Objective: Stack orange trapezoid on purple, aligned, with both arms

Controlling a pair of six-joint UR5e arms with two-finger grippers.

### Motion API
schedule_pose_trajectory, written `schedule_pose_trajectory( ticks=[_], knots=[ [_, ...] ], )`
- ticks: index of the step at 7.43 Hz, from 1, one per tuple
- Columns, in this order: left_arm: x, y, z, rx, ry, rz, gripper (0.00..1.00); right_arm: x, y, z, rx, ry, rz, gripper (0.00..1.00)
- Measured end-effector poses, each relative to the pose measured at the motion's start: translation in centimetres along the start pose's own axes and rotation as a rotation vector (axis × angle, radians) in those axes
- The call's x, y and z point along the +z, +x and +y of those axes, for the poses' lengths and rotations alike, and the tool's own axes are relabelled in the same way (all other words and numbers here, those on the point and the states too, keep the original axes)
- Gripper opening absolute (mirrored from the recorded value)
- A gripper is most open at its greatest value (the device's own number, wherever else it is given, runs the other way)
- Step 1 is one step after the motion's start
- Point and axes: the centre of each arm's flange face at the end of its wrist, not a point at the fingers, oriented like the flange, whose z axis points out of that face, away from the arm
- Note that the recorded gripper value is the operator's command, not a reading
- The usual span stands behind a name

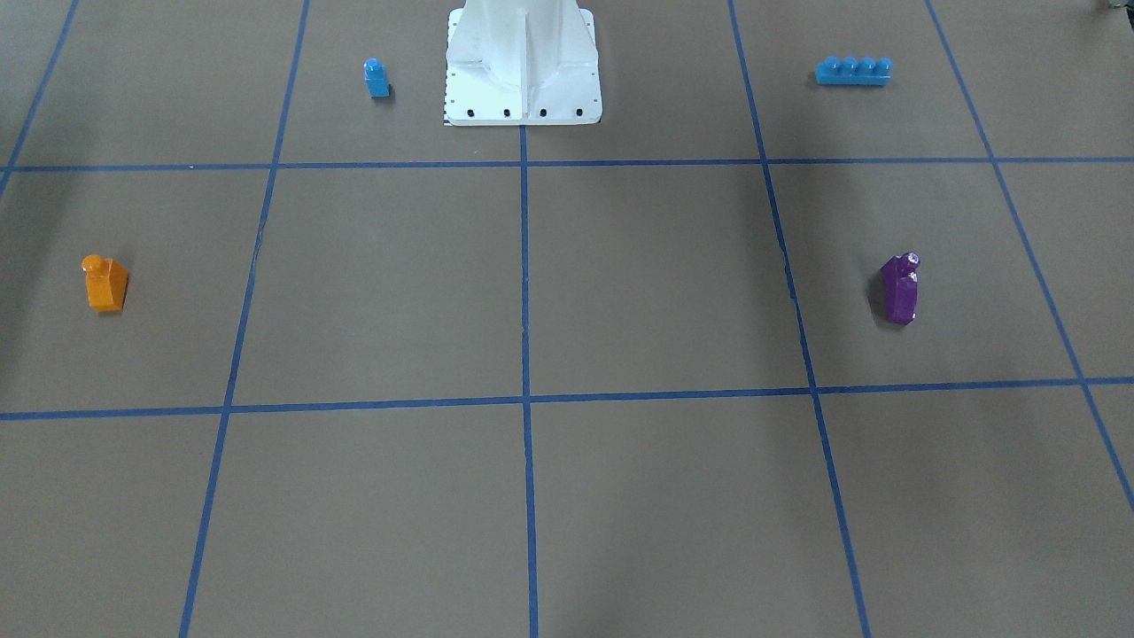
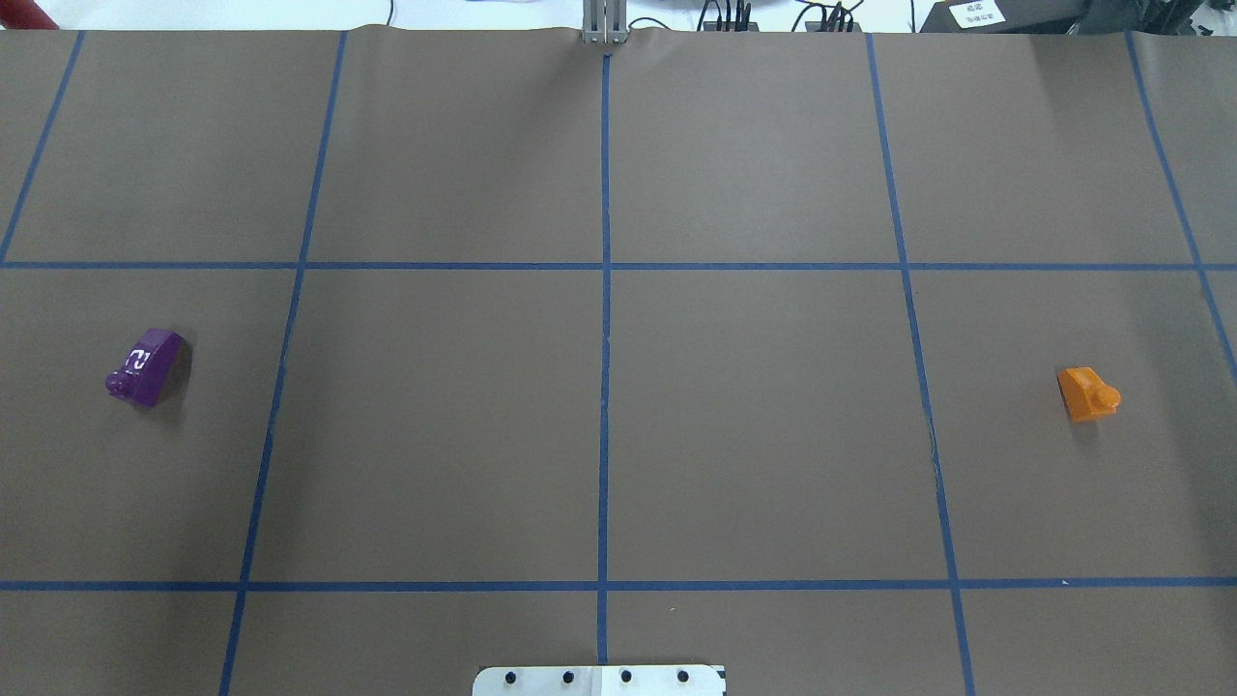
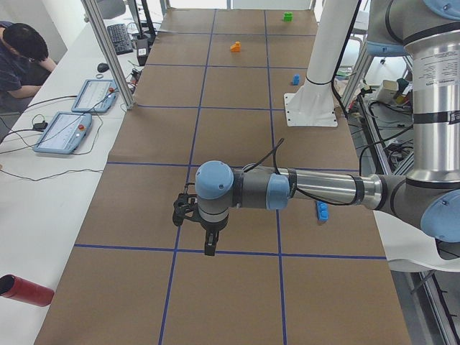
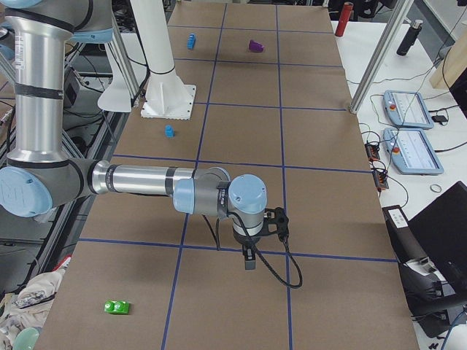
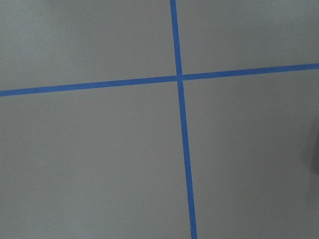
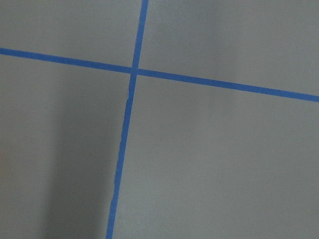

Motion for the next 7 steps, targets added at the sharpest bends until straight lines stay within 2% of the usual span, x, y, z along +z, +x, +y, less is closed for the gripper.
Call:
schedule_pose_trajectory(
  ticks=[7],
  knots=[
    [-1.0,1.1,-0.4,0.021,0.024,-0.003,1.0,0.3,0.2,0.0,-0.003,-0.005,-0.004,1.0]
  ],
)
